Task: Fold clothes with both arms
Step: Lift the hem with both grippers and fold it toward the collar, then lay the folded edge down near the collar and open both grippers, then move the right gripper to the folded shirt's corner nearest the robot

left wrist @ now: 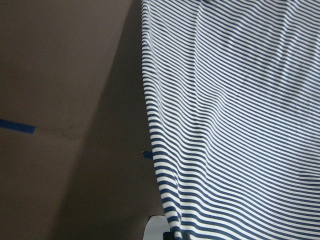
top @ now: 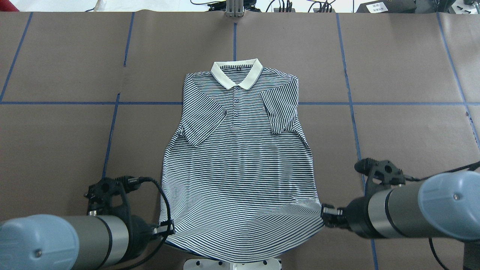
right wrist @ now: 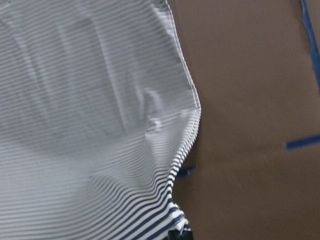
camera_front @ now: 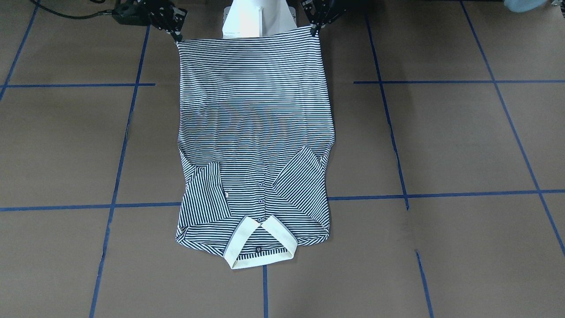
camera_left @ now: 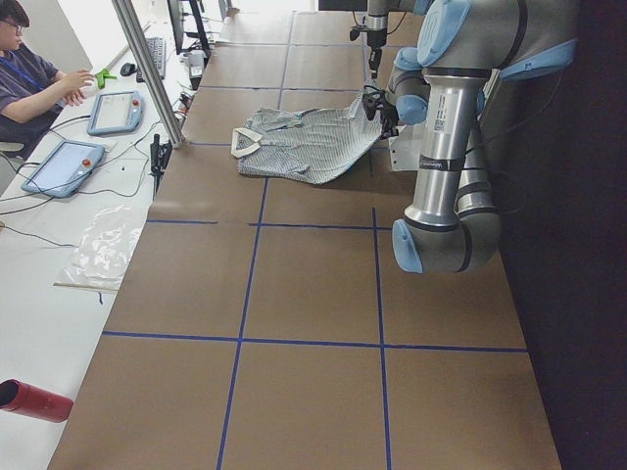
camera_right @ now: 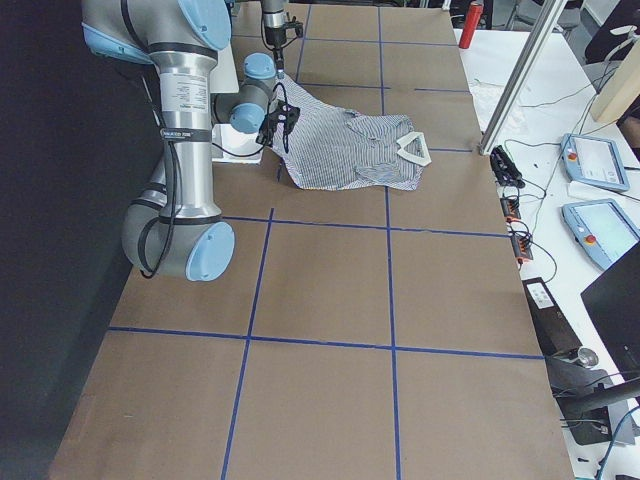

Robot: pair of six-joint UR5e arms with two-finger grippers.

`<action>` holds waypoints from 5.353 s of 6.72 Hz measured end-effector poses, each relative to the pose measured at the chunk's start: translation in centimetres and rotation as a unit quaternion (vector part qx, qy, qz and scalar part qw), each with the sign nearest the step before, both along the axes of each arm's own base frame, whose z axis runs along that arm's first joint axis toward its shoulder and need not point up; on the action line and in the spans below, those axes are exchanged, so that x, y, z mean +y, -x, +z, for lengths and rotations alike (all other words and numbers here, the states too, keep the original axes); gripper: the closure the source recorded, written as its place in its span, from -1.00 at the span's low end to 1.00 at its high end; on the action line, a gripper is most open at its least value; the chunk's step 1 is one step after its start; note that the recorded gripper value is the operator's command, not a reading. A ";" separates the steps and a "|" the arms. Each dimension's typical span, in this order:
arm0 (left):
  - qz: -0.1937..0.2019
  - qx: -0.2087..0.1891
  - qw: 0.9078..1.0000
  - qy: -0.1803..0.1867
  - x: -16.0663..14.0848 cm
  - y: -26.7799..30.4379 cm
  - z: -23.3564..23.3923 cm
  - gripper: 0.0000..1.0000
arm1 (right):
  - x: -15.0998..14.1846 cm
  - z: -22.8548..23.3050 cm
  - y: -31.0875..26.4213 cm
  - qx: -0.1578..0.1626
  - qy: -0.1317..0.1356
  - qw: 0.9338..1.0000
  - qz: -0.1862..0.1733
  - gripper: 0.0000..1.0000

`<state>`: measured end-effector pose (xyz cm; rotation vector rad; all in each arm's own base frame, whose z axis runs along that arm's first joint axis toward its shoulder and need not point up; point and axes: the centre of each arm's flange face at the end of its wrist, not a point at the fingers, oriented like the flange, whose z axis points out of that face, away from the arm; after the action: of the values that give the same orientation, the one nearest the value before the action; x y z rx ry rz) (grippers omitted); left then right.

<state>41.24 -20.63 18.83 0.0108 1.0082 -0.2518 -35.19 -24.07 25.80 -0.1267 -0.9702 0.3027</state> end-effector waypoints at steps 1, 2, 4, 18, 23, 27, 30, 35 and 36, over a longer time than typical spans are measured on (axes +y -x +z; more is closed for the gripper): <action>-0.025 -0.013 0.999 -0.028 -5.0 -0.6 -0.3 1.00 | -5.3 0.1 -0.8 0.007 -0.034 0.999 0.037 1.00; -0.048 -0.031 0.997 -0.055 -10.6 -0.4 -0.4 1.00 | -11.0 0.3 -0.9 0.022 -0.073 0.995 0.059 1.00; -0.084 -0.049 0.991 -0.087 -19.5 0.4 1.4 1.00 | -21.6 1.2 1.1 0.065 -0.106 0.988 0.087 1.00; -0.159 -0.035 0.978 -0.129 -39.9 -5.6 9.8 -1.00 | -39.3 6.9 8.3 0.067 -0.119 0.982 0.134 -1.00; -0.132 0.013 0.983 -0.131 -36.9 -3.5 6.8 -1.00 | -23.7 8.9 8.6 0.054 -0.080 0.992 0.084 -1.00; -0.131 0.018 0.982 -0.132 -36.5 -3.2 6.5 -1.00 | -18.8 12.4 12.8 0.090 -0.072 0.992 0.049 0.13; -0.130 0.016 0.982 -0.133 -36.5 -3.1 6.8 -1.00 | -18.5 11.9 13.3 0.082 -0.068 0.994 0.036 1.00; -0.129 0.019 0.982 -0.134 -36.3 -3.2 6.5 -1.00 | -19.3 10.8 11.2 0.068 -0.063 0.995 0.038 1.00; -0.129 0.021 0.982 -0.136 -36.2 -3.1 6.2 -1.00 | -18.1 10.9 9.4 0.064 -0.063 0.995 0.039 1.00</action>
<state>44.34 -56.88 25.03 0.3881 1.0771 -0.3497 -44.63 -42.22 36.74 0.0450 -0.8649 0.3162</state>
